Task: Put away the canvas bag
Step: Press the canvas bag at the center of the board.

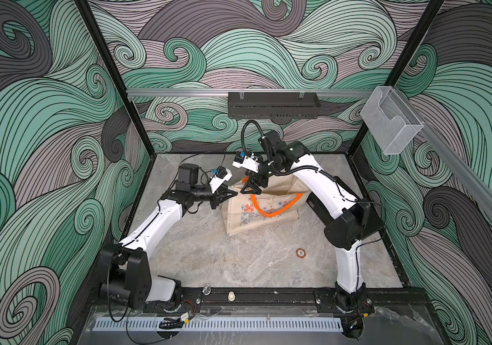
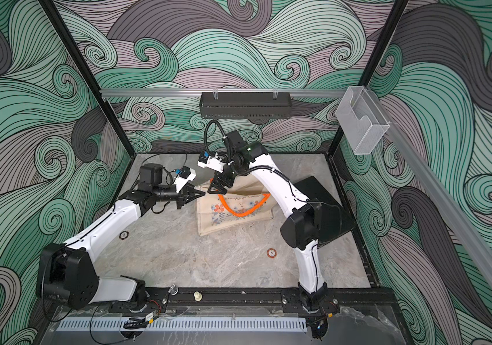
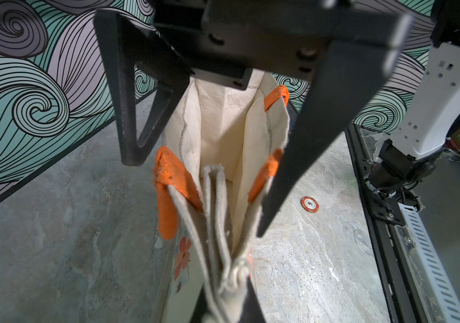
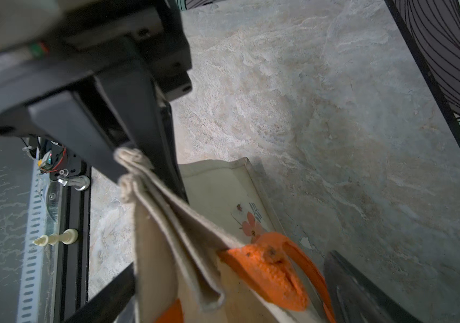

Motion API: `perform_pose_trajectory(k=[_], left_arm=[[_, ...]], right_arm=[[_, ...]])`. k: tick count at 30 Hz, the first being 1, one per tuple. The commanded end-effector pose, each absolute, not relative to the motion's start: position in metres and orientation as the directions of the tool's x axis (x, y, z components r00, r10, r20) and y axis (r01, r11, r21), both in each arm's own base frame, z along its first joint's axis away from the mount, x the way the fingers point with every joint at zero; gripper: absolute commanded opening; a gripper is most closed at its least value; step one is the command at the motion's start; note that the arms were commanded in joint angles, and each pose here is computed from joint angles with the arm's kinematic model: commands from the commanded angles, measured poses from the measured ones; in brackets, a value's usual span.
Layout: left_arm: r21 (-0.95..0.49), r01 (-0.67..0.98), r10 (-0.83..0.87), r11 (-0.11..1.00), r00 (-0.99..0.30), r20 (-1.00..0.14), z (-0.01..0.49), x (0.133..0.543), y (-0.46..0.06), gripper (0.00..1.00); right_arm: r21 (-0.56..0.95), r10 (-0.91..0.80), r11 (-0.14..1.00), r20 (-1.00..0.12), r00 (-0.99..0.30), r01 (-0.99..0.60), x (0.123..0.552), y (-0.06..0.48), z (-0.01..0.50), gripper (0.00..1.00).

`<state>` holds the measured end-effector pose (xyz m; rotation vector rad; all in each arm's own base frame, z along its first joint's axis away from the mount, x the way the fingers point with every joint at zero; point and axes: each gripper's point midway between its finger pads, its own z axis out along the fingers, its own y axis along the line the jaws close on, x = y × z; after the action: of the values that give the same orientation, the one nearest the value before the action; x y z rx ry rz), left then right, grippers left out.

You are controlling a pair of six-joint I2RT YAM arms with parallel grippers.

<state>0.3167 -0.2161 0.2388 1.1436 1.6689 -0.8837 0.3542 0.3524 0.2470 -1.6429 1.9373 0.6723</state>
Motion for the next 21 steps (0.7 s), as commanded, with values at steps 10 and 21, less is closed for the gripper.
perform_pose_trajectory(k=[10,21], left_arm=[[0.047,0.918,0.303,0.393,-0.081,-0.949,0.265,0.328,-0.195,0.0],[0.086,0.864,0.377,0.495,-0.125,-0.918,0.258,0.36,-0.19,0.74]], right_arm=[[-0.069,-0.838,0.144,-0.539,-0.085,-0.987,0.386,0.326,0.206,0.47],[-0.082,-0.827,0.138,-0.558,-0.069,-0.987,0.364,0.34,0.222,0.0]])
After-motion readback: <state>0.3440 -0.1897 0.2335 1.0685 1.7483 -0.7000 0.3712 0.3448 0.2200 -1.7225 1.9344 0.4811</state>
